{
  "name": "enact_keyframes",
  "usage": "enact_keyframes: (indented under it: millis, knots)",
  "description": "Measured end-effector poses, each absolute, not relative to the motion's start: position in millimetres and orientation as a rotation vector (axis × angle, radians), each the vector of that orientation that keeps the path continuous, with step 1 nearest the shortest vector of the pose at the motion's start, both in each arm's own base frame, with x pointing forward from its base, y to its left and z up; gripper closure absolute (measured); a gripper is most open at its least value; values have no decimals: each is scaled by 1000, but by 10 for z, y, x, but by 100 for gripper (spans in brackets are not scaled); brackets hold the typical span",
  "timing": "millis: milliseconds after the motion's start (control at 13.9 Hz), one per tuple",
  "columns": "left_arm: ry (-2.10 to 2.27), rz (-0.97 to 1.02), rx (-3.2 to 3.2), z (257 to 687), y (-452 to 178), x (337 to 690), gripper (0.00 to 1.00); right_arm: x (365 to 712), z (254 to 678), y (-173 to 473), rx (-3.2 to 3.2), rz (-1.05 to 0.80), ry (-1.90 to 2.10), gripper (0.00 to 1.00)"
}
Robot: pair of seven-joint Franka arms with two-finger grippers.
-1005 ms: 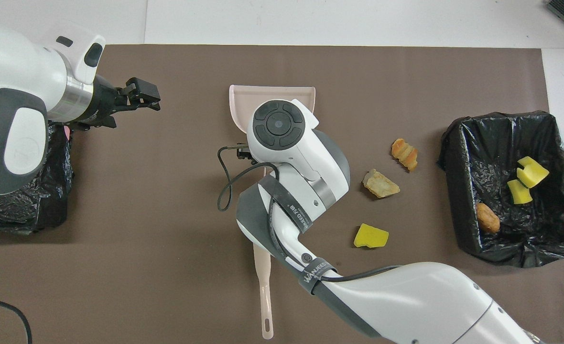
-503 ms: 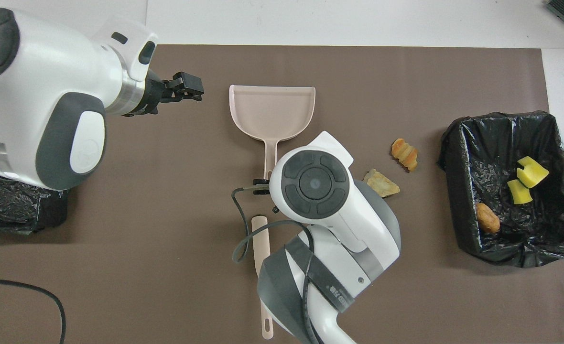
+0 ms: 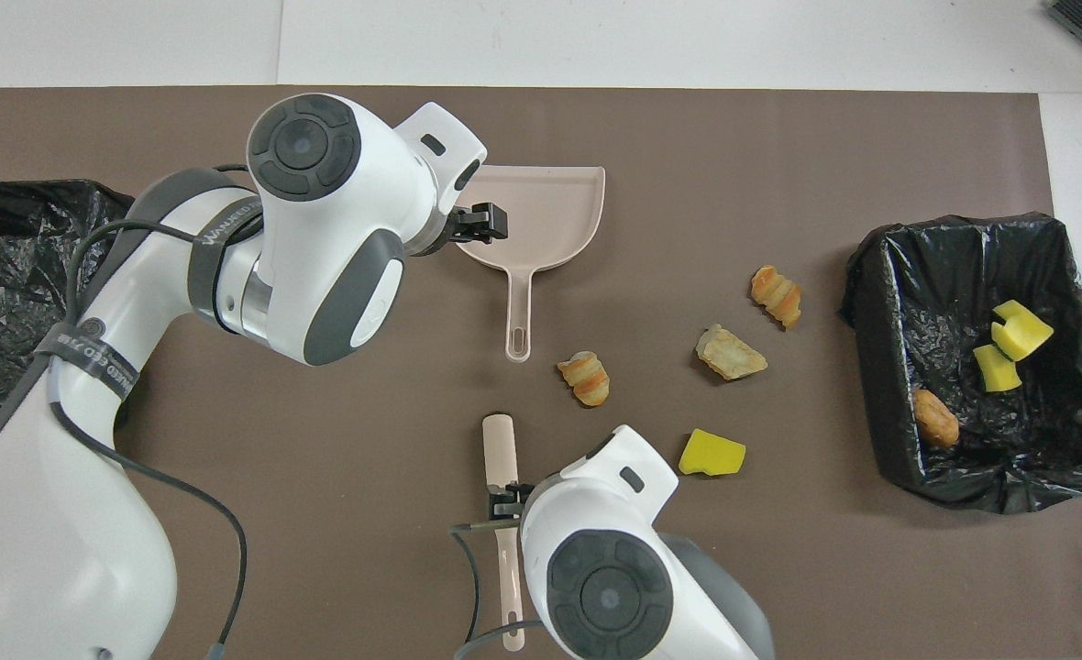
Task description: Sweep and dump trash in bin
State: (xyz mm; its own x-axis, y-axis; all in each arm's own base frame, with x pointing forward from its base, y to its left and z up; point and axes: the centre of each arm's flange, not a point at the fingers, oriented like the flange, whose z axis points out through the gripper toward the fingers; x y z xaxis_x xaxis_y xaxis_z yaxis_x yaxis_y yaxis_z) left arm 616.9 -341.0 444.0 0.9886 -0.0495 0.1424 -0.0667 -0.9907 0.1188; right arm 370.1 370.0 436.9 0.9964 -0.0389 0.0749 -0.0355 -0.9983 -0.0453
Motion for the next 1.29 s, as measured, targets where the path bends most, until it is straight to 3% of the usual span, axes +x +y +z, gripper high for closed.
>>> enact_keyframes:
  millis: [574,933,1077,1221,1292]
  knots:
    - [-379,101,3089,3615,-4233,5737,0,2904,3766,4139,-3068,-109,49,2]
    - [-381,89,3103,3607,-4202,5744,0,2874,3527,4141,-3095,-72,38,15]
    - [-380,83,3109,3631,-4185,5740,0,2866,3503,4129,-3099,-68,38,26]
    - [-385,74,3111,3611,-4193,5724,0,2863,3473,4123,-3107,-67,29,29]
    - [-386,68,3113,3604,-4195,5715,7,2865,3445,4125,-3111,-68,22,30]
